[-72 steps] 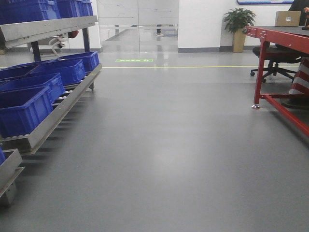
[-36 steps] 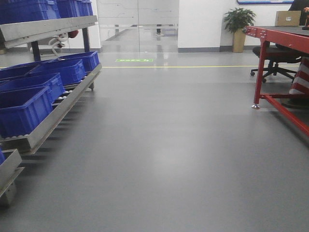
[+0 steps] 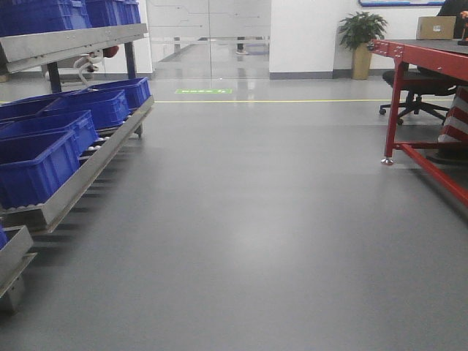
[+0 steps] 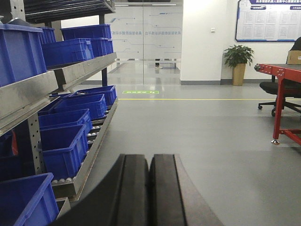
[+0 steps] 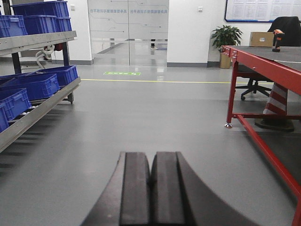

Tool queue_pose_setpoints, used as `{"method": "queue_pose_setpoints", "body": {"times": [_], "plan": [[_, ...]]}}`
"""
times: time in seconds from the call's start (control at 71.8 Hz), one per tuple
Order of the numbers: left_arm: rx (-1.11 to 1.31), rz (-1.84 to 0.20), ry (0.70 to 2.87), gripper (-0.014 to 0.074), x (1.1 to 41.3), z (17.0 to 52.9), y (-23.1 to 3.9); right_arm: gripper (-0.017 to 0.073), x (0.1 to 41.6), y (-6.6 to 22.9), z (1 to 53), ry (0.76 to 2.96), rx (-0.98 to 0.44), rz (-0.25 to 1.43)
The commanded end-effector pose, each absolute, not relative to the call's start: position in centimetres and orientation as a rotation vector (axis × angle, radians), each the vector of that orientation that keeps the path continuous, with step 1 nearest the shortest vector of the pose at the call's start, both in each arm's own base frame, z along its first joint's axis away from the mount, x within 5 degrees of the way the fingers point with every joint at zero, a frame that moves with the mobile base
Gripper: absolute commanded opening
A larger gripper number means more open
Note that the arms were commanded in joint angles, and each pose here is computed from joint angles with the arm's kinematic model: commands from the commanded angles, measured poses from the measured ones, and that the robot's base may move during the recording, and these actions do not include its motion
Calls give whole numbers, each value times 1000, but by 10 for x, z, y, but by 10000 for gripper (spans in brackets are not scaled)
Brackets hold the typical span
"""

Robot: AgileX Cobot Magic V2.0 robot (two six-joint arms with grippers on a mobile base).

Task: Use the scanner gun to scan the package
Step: 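Drive the base forward along the aisle past the blue bins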

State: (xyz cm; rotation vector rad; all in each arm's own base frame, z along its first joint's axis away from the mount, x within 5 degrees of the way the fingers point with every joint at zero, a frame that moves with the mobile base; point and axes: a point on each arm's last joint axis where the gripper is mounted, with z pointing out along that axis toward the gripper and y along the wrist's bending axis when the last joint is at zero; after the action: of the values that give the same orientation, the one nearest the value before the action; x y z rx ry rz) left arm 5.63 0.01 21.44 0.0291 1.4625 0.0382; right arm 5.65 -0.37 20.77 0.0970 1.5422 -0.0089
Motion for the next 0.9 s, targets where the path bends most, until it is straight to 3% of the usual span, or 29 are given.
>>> {"method": "queue_pose_setpoints", "body": {"times": [0.0,0.891], "plan": [[28,37,1441,-111,56,217,0,-162,56,-4,210,1517,95,-16],[28,37,1441,-111,56,217,0,-162,56,-4,210,1517,95,-16]]}}
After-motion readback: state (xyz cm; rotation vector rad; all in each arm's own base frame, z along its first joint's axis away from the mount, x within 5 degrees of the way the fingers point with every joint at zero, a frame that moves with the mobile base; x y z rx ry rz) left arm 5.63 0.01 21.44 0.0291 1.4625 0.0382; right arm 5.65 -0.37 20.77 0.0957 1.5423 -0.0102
